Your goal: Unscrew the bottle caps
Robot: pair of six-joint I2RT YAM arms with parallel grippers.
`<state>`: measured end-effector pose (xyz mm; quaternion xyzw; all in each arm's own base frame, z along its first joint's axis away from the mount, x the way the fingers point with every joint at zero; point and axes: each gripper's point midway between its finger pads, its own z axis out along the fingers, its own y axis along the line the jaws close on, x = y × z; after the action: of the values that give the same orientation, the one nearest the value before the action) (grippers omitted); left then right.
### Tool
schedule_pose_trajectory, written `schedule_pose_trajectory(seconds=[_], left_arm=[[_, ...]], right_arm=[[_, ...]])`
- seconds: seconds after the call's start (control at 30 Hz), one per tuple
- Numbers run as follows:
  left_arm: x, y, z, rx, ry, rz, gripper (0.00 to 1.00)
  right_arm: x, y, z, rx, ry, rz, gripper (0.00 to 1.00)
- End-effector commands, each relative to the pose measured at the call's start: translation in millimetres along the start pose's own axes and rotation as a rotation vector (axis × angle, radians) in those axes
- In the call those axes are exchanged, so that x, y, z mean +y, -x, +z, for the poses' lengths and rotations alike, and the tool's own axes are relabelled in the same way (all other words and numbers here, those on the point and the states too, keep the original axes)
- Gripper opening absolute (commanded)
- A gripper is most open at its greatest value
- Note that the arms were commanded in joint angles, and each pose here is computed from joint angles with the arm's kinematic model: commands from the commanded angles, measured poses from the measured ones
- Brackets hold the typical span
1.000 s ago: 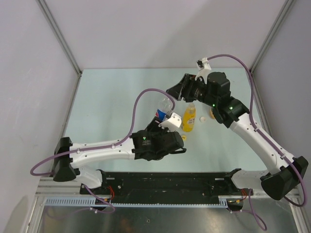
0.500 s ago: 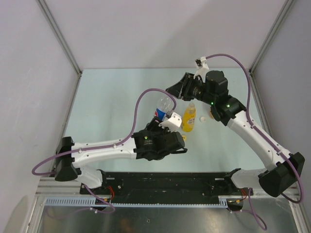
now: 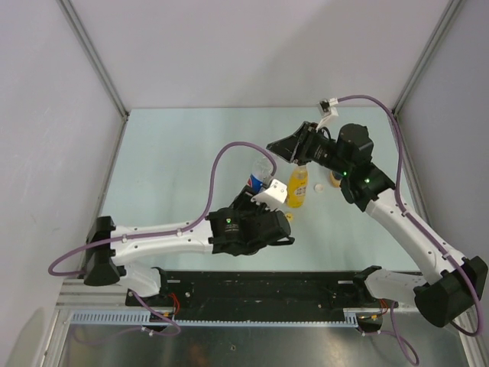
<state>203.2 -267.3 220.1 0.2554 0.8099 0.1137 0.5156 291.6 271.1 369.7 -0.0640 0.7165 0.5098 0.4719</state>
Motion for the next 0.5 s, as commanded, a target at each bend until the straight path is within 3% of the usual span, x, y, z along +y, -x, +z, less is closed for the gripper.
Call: schedule_pose_trajectory(seconds=[0.0, 0.17, 0.47], left_arm=[[-5, -3, -5, 0.0, -0.087, -0.103, 0.0], [-19, 11, -15, -0.089, -0.297, -0.191, 0.01], [-37, 32, -51, -0.284, -0.849, -0.377, 0.04]], right_arm=[[51, 31, -18, -0.093, 0.208, -0.093, 0.0], [59, 26, -25, -0.068, 0.301, -0.103, 0.0], [77, 16, -43, -0.017, 0.49, -0.155, 0.0]])
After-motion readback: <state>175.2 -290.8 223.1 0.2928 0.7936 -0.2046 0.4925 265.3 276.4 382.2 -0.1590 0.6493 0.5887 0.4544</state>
